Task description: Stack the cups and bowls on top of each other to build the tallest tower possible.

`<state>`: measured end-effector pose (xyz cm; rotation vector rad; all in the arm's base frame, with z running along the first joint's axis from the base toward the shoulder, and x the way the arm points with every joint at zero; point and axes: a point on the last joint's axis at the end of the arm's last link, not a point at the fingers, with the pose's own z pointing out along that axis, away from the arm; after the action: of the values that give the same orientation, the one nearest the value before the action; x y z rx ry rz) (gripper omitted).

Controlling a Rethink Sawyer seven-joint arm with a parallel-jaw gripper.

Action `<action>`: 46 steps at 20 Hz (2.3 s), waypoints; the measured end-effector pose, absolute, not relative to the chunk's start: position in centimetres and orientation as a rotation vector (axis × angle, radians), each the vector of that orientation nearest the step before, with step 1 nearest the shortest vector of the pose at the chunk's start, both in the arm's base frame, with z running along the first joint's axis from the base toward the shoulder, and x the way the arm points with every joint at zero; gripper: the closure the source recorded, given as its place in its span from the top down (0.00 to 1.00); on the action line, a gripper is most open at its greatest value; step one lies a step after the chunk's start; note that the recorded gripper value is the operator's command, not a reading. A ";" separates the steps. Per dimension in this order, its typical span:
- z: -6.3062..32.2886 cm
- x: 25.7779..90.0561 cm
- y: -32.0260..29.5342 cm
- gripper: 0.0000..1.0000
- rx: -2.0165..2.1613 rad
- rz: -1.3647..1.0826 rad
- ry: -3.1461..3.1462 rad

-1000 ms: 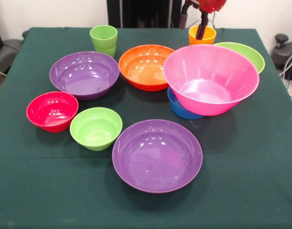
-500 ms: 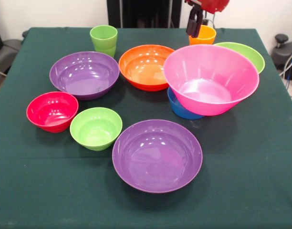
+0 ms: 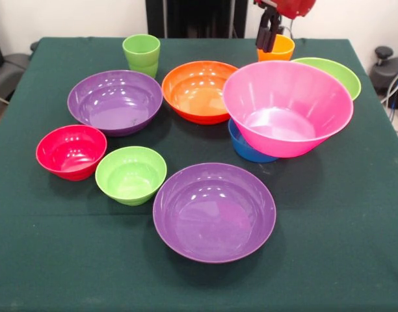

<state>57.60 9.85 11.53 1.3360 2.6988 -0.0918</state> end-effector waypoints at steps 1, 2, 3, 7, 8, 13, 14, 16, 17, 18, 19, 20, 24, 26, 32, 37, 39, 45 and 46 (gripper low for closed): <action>11.4 57.7 9.9 0.00 1.335 -0.092 2.699; 11.3 57.8 9.9 0.00 1.334 -0.093 2.699; 11.3 57.9 9.8 0.00 1.333 -0.093 2.699; 10.8 58.4 9.8 0.00 1.329 -0.094 2.698; 10.5 58.7 9.8 0.00 1.327 -0.096 2.699; 9.9 59.2 9.8 0.00 1.323 -0.099 2.700; 9.7 59.3 9.8 0.00 1.321 -0.100 2.701; 9.2 59.6 9.9 0.00 1.317 -0.103 2.705; 9.0 59.7 9.9 0.00 1.317 -0.104 2.706; 9.0 59.7 9.9 0.00 1.317 -0.105 2.707; 8.7 59.8 9.9 0.00 1.316 -0.108 2.709; 8.5 59.8 9.9 0.00 1.316 -0.110 2.711; 8.0 59.9 9.9 0.00 1.315 -0.114 2.714; 7.4 60.1 9.8 0.00 1.312 -0.115 2.714; 5.9 59.9 9.7 0.00 1.304 -0.118 2.710; 4.8 59.5 9.7 0.00 1.304 -0.127 2.717; 4.3 59.4 9.6 0.00 1.303 -0.130 2.718; 2.9 59.0 10.1 0.00 1.286 -0.135 2.725; 2.6 58.9 10.2 0.00 1.279 -0.136 2.727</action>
<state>58.91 10.25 2.58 1.2794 2.7267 -0.1357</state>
